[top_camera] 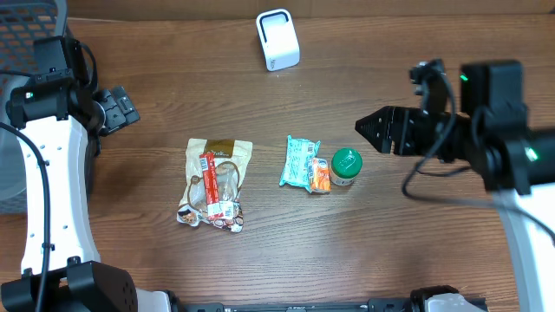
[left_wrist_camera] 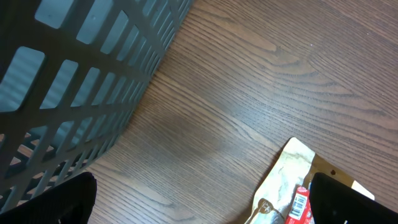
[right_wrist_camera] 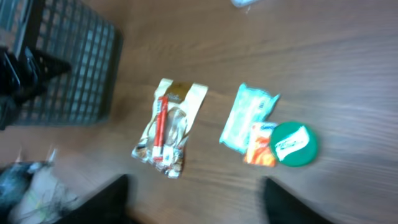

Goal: Scan the item barcode
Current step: 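Move the right gripper forward toward the items on the table, then lower the right gripper onto the red stick on the snack bag and grasp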

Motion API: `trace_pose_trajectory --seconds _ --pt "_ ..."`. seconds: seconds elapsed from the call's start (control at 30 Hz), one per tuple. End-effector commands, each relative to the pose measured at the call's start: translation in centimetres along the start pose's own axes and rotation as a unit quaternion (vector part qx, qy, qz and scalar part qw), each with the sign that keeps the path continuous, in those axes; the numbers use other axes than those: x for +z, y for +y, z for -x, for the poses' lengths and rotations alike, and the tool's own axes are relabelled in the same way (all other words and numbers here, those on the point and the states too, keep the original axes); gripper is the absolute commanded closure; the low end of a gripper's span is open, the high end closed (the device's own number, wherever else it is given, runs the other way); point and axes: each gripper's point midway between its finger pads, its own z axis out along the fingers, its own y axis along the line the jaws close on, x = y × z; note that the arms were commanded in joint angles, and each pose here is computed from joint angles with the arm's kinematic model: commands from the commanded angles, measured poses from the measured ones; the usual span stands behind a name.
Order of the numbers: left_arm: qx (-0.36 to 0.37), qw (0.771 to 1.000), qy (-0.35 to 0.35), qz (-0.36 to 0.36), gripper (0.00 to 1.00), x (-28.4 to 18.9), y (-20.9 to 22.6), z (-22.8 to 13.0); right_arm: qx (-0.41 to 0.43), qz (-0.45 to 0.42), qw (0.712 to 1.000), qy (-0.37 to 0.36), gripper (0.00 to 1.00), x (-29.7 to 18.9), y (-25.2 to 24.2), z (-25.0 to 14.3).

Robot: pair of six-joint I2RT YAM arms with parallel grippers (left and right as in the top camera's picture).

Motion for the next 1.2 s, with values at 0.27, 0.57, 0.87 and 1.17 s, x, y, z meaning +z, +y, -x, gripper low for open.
trace_pose_trajectory --seconds 0.27,0.57,0.87,1.17 --pt "0.002 1.000 -0.010 0.004 0.00 -0.4 0.2 0.6 -0.021 0.007 0.996 0.090 0.80 8.6 4.6 -2.0" --pt "0.002 1.000 -0.010 0.004 0.00 -0.4 0.2 0.6 -0.100 0.015 0.982 0.163 0.80 17.5 10.3 -7.7" --pt "0.002 1.000 -0.010 0.004 0.00 -0.4 0.2 0.6 -0.160 0.031 0.964 0.208 0.75 24.9 13.4 -13.5" --pt "0.003 1.000 -0.010 0.004 0.00 -0.4 0.2 0.6 -0.199 -0.008 0.963 0.182 0.73 28.8 13.2 -14.9"
